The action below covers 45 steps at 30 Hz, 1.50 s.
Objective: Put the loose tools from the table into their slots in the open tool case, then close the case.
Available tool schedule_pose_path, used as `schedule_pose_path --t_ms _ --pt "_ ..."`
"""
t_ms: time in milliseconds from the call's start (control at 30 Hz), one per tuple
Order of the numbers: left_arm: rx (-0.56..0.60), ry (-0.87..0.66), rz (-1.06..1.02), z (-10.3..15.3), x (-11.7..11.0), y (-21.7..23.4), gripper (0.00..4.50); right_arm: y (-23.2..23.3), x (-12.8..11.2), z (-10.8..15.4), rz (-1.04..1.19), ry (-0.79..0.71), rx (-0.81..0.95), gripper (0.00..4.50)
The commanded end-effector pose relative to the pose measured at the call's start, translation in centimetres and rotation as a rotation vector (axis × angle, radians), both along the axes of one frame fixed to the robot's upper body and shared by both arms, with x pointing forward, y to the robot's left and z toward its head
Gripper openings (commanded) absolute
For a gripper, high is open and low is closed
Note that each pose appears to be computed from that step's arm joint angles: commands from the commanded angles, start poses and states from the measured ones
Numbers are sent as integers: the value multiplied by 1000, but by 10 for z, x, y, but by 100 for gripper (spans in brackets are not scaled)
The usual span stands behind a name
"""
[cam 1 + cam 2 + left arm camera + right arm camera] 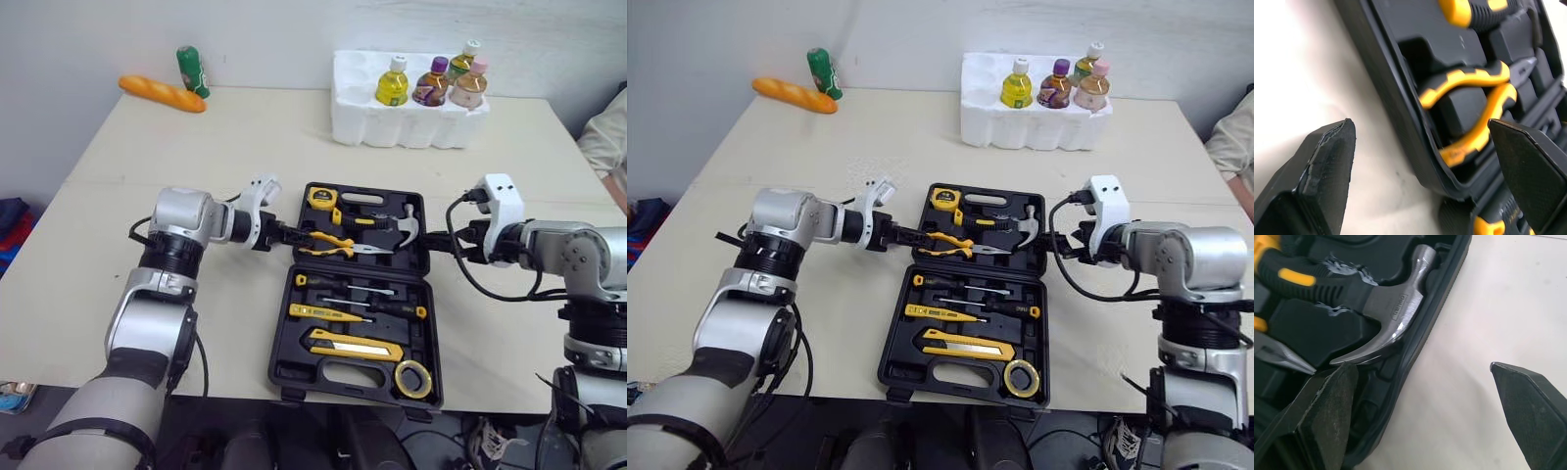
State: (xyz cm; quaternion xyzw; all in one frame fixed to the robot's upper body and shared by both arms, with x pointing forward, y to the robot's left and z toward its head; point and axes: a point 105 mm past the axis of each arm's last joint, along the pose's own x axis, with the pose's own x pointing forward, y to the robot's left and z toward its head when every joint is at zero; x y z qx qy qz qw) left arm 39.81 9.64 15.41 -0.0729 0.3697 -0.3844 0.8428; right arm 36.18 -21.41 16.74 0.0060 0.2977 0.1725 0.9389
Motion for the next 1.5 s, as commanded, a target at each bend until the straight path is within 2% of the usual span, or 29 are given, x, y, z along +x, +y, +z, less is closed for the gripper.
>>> schedule_pose_path --t_ms 33,467,600,800,900,1033,1100,1167,1367,1467,1500 --pt "23 -25 32 6 7 2 450 -5 5 5 -39 -16 -32 448" --pt "147 -61 24 -5 8 15 450 -2 9 -9 -35 17 -75 448" --pt "166 -65 17 -4 7 18 450 -2 10 -9 -33 11 -76 448" --pt "179 -48 12 -17 5 11 450 1 10 -14 -26 12 -75 448" --pt "170 -43 21 -21 5 8 373 3 9 -15 -18 20 -69 368" --pt "189 -28 2 -30 0 6 214 2 5 -28 -12 68 -83 196" --pt "192 -11 -4 -35 -3 6 114 0 4 -35 -20 88 -93 83" --pt "192 11 -4 -39 -5 5 61 -1 4 -38 -27 99 -91 2" --pt "204 41 -64 -52 -19 -8 47 7 5 -40 -19 105 -78 0" --pt "175 6 -68 -46 -19 -15 47 10 4 -39 -6 92 -86 0" --pt "145 -41 -61 -36 -14 -18 47 10 5 -34 -2 63 -100 0"
